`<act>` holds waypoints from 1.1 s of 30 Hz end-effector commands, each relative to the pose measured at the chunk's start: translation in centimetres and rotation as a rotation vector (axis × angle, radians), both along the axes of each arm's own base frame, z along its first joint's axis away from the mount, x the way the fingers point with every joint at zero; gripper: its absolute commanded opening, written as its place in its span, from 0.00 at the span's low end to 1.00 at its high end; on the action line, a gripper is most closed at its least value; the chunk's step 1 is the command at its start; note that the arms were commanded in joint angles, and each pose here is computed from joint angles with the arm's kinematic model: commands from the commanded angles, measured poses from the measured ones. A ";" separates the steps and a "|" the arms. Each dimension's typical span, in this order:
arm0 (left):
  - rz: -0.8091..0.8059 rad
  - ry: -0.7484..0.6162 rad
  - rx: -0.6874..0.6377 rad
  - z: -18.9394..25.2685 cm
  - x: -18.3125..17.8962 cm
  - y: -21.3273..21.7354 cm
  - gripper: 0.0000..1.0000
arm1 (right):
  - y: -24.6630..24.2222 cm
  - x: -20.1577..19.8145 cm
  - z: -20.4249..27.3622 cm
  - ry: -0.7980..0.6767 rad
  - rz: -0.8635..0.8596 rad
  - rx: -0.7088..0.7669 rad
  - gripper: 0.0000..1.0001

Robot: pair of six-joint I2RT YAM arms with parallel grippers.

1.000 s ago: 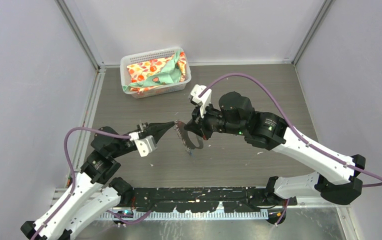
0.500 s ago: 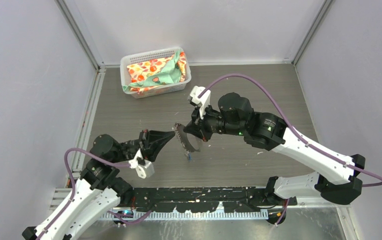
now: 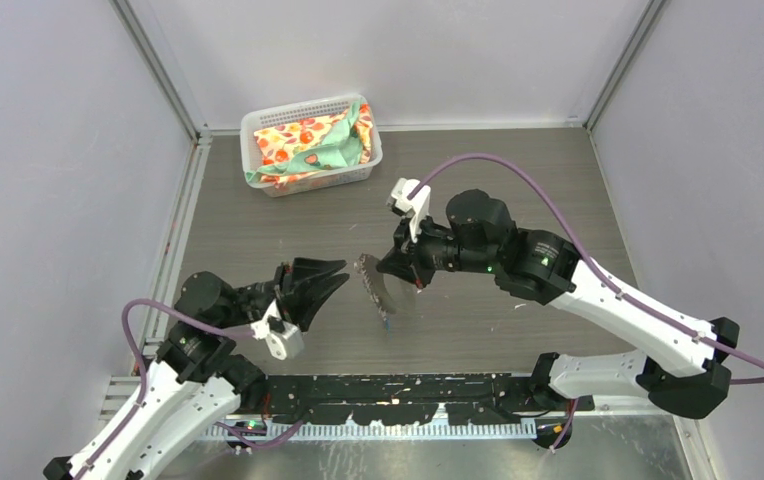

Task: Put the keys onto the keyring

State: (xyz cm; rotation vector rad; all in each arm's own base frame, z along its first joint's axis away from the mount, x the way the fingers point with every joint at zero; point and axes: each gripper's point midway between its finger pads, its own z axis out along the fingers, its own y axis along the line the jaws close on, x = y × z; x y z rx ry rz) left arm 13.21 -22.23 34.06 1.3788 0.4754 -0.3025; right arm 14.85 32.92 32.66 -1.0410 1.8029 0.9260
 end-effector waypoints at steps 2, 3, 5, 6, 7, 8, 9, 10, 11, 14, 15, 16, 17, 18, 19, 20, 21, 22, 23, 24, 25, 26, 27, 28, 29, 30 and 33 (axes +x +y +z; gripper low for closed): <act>0.048 0.324 -0.116 2.1 0.2 0.8 0.36 | -0.1 0.1 4.2 -0.053 -0.014 0.138 0.01; 0.066 0.420 -0.130 1.9 0.6 0.7 0.39 | -0.1 0.2 4.1 -0.051 -0.017 0.136 0.01; 0.090 0.591 -0.160 1.5 1.2 0.5 0.46 | 0.3 0.4 4.1 -0.048 -0.016 0.133 0.01; 0.100 0.644 -0.172 1.5 1.5 0.3 0.47 | 0.4 0.5 4.1 -0.046 -0.019 0.131 0.01; 0.112 0.690 -0.189 1.4 1.9 0.2 0.47 | 0.5 0.6 4.1 -0.043 -0.024 0.128 0.01; 0.135 0.719 -0.214 1.5 2.6 0.2 0.47 | 0.5 0.9 4.0 -0.043 -0.033 0.124 0.01; 0.161 0.743 -0.235 1.5 3.3 0.2 0.47 | 0.5 1.0 4.0 -0.042 -0.044 0.120 0.01; 0.165 0.750 -0.241 1.7 3.5 0.1 0.45 | 0.5 1.2 4.0 -0.042 -0.050 0.117 0.01; 0.157 0.748 -0.235 1.7 3.5 0.0 0.44 | 0.5 1.3 4.1 -0.045 -0.060 0.116 0.01; 0.119 0.734 -0.199 1.3 2.8 -0.4 0.40 | 0.4 1.7 4.2 -0.049 -0.081 0.115 0.01; 0.111 0.728 -0.181 0.9 2.6 -0.5 0.40 | 0.4 1.8 4.3 -0.051 -0.086 0.113 0.01; 0.106 0.723 -0.168 0.6 2.5 -0.5 0.39 | 0.4 2.0 4.2 -0.051 -0.092 0.109 0.01; 0.106 0.721 -0.160 0.4 2.4 -0.5 0.39 | 0.4 2.1 4.2 -0.053 -0.095 0.105 0.01; 0.108 0.711 -0.156 0.2 2.3 -0.4 0.39 | 0.4 2.1 4.2 -0.052 -0.098 0.101 0.01; 0.109 0.705 -0.153 0.1 2.3 -0.3 0.38 | 0.5 2.2 4.2 -0.051 -0.099 0.099 0.01; 0.107 0.699 -0.151 0.1 2.3 -0.3 0.39 | 0.6 2.2 4.0 -0.050 -0.099 0.096 0.01; 0.101 0.694 -0.147 0.0 2.2 -0.4 0.39 | 0.7 2.3 3.9 -0.049 -0.099 0.092 0.01; 0.095 0.690 -0.142 0.0 2.1 -0.5 0.40 | 0.8 2.4 3.9 -0.049 -0.100 0.089 0.01; 0.094 0.686 -0.139 0.0 2.2 -0.5 0.41 | 0.9 2.5 3.7 -0.046 -0.101 0.082 0.01; 0.098 0.680 -0.140 0.1 2.3 -0.6 0.44 | 1.0 2.6 3.7 -0.046 -0.101 0.080 0.01; 0.102 0.673 -0.141 0.1 2.5 -0.6 0.46 | 1.1 2.6 3.7 -0.044 -0.102 0.079 0.01; 0.102 0.664 -0.142 0.1 2.6 -0.7 0.47 | 1.2 2.6 3.7 -0.043 -0.101 0.079 0.01; 0.104 0.655 -0.144 0.2 2.8 -0.8 0.47 | 1.3 2.6 3.7 -0.040 -0.097 0.080 0.01; 0.111 0.649 -0.142 0.1 3.1 -0.8 0.47 | 1.4 2.6 3.7 -0.039 -0.097 0.082 0.01; 0.119 0.637 -0.146 0.2 3.4 -0.8 0.47 | 1.4 2.7 3.7 -0.038 -0.097 0.083 0.01; 0.131 0.617 -0.151 0.4 3.8 -0.8 0.47 | 1.5 2.7 3.7 -0.036 -0.099 0.086 0.01; 0.189 0.583 -0.146 0.3 5.1 -0.6 0.44 | 1.4 2.7 3.8 -0.036 -0.100 0.089 0.01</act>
